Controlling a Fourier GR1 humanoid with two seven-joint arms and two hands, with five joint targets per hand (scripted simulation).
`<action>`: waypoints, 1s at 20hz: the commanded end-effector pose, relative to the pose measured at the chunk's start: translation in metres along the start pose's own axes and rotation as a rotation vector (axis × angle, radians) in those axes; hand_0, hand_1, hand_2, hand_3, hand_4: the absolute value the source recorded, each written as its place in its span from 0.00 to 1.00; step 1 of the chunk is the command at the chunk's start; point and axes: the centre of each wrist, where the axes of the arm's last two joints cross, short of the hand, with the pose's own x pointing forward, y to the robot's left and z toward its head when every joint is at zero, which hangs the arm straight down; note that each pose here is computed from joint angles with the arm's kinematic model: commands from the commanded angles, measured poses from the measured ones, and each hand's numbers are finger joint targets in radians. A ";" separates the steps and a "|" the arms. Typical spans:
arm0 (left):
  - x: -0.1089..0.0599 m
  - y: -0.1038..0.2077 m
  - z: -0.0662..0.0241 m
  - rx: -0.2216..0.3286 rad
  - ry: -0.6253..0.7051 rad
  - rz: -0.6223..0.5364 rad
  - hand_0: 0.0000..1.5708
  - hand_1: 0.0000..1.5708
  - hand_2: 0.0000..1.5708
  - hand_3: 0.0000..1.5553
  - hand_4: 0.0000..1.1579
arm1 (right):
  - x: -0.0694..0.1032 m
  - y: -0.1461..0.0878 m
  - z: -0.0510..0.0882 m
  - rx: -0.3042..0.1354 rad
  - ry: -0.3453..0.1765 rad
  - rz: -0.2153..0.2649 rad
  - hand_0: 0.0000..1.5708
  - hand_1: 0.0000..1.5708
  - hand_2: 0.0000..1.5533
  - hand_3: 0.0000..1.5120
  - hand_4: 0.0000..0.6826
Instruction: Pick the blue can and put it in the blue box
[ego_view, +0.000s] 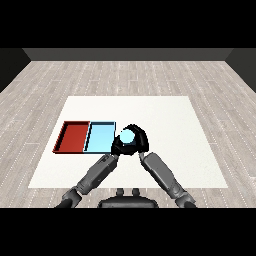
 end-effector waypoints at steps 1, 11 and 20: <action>0.003 -0.001 0.0077 -0.007 -0.055 -0.011 1.00 1.00 1.00 0.97 0.89 | 0.016 0.006 0.006 0.014 0.002 -0.037 0.90 0.90 0.93 0.92 0.88; -0.008 -0.003 -0.0022 0.017 -0.118 -0.011 1.00 1.00 1.00 0.99 0.97 | 0.000 -0.002 0.001 0.097 0.054 0.038 0.00 0.00 0.00 0.00 0.00; -0.010 0.013 -0.0112 0.057 -0.141 -0.061 1.00 1.00 1.00 0.98 0.98 | -0.001 -0.024 0.012 0.017 0.010 -0.013 0.00 0.00 0.00 0.00 0.00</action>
